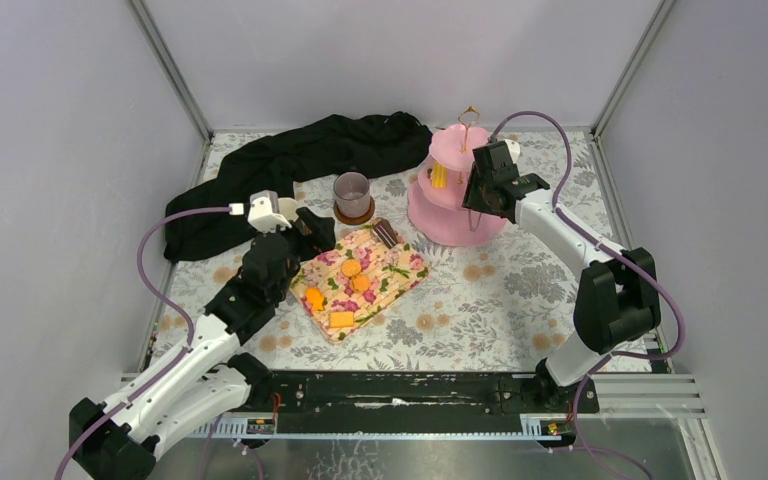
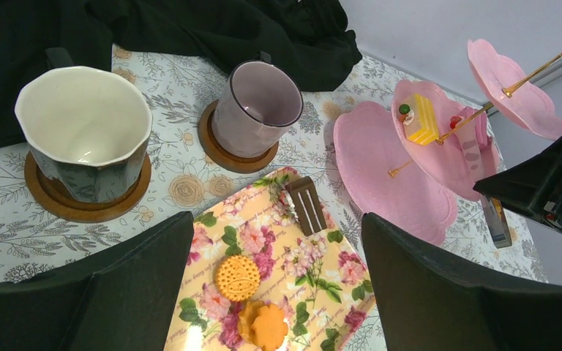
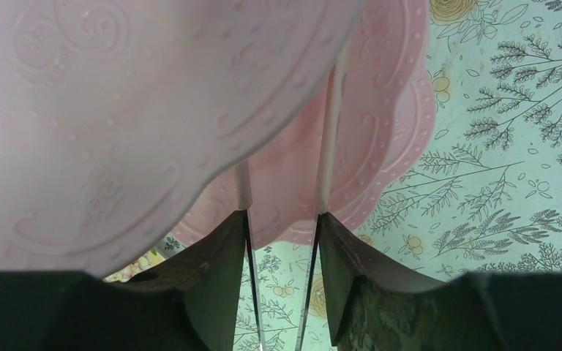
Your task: Serve the afternoon tea
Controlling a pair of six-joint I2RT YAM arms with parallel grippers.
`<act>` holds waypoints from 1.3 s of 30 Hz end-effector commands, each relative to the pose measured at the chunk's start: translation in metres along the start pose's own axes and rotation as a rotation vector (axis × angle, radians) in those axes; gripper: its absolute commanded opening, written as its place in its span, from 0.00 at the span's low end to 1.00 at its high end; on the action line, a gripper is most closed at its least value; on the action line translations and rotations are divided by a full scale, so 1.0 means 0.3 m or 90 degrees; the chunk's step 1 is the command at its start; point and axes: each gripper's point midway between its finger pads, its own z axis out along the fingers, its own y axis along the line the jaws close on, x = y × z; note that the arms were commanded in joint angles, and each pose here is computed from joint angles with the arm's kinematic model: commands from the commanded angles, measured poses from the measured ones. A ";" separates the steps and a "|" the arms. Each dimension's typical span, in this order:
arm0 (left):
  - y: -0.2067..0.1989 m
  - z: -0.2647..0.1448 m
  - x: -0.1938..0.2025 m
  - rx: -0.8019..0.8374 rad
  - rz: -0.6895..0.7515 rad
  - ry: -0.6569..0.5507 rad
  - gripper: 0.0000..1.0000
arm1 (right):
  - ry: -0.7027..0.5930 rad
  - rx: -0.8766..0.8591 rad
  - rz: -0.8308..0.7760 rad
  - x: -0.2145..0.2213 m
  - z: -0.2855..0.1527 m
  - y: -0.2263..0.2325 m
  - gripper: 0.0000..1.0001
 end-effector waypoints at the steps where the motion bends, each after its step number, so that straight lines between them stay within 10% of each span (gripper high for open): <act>1: -0.027 0.008 -0.036 0.021 -0.015 -0.026 0.92 | -0.036 -0.014 0.004 -0.073 -0.024 0.017 0.47; 39: -0.032 0.008 -0.039 0.025 -0.017 -0.028 0.92 | -0.040 -0.040 -0.020 0.085 -0.237 -0.001 0.43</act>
